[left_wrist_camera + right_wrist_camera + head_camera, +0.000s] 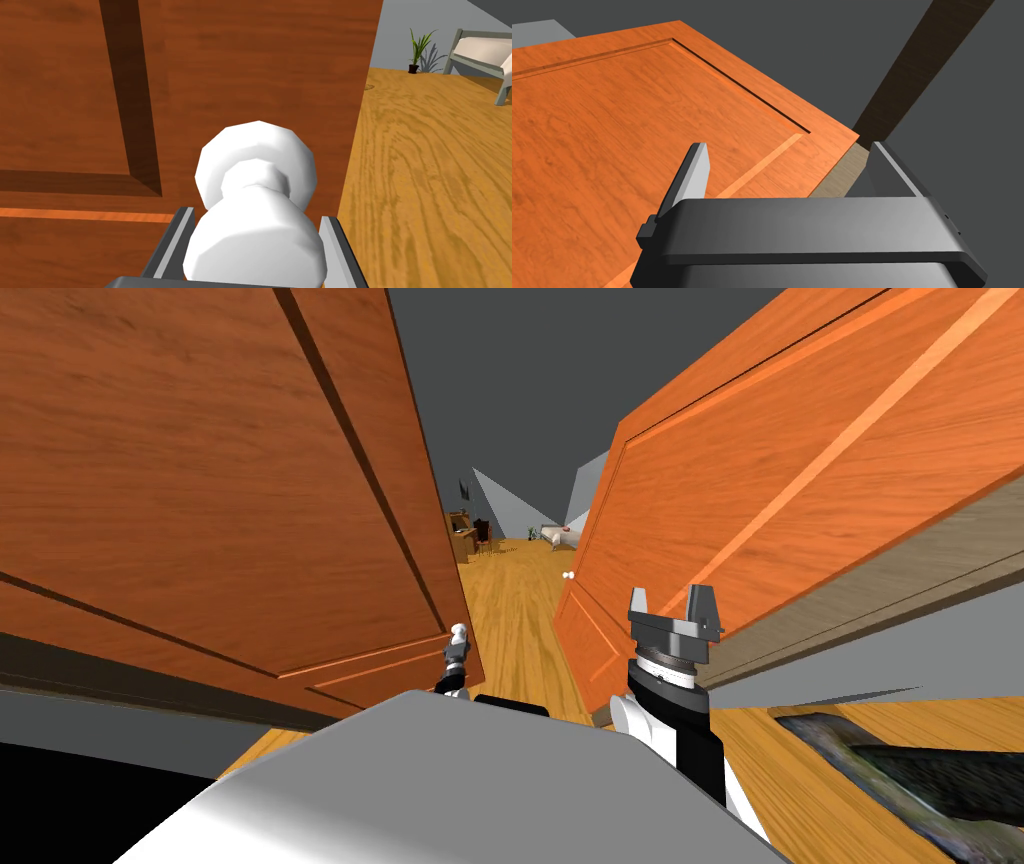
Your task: Push the door open
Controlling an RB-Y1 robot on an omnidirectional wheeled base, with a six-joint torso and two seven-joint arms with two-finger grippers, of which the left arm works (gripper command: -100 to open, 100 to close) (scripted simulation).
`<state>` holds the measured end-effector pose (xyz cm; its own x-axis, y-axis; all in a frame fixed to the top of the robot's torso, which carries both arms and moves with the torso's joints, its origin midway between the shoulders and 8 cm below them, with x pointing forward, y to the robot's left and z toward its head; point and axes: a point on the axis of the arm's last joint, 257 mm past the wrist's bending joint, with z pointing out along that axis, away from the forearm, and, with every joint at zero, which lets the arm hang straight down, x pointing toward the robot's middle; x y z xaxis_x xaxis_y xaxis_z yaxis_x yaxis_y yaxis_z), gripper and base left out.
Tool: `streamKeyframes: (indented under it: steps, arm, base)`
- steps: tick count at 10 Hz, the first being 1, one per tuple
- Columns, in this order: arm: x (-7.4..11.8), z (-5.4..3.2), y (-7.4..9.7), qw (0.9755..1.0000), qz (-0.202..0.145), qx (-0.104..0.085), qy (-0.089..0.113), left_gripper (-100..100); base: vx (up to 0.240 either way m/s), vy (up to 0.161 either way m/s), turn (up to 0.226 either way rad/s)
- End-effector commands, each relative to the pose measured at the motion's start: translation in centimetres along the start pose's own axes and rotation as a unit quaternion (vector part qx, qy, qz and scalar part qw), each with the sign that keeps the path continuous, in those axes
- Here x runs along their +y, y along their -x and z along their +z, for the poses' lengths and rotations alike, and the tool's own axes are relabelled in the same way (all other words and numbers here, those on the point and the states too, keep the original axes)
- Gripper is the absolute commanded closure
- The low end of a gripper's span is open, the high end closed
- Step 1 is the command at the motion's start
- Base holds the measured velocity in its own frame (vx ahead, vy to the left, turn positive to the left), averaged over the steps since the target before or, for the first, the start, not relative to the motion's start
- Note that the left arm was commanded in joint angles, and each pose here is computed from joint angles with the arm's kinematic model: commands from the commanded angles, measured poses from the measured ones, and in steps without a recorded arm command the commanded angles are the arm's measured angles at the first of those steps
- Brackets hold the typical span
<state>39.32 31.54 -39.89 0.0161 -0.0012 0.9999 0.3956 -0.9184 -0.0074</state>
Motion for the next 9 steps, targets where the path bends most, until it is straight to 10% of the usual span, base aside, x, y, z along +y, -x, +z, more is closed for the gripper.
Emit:
streamKeyframes:
  steps: [1,9]
  arm:
    - [-2.3,-0.03,-0.4,0.9996,-0.002,0.005,-0.028,100]
    - [-10.6,-1.37,-0.3,0.9902,-0.009,0.004,-0.139,100]
  base:
    - [0.2,0.039,-0.115]
    - [0.156,0.023,-0.091]
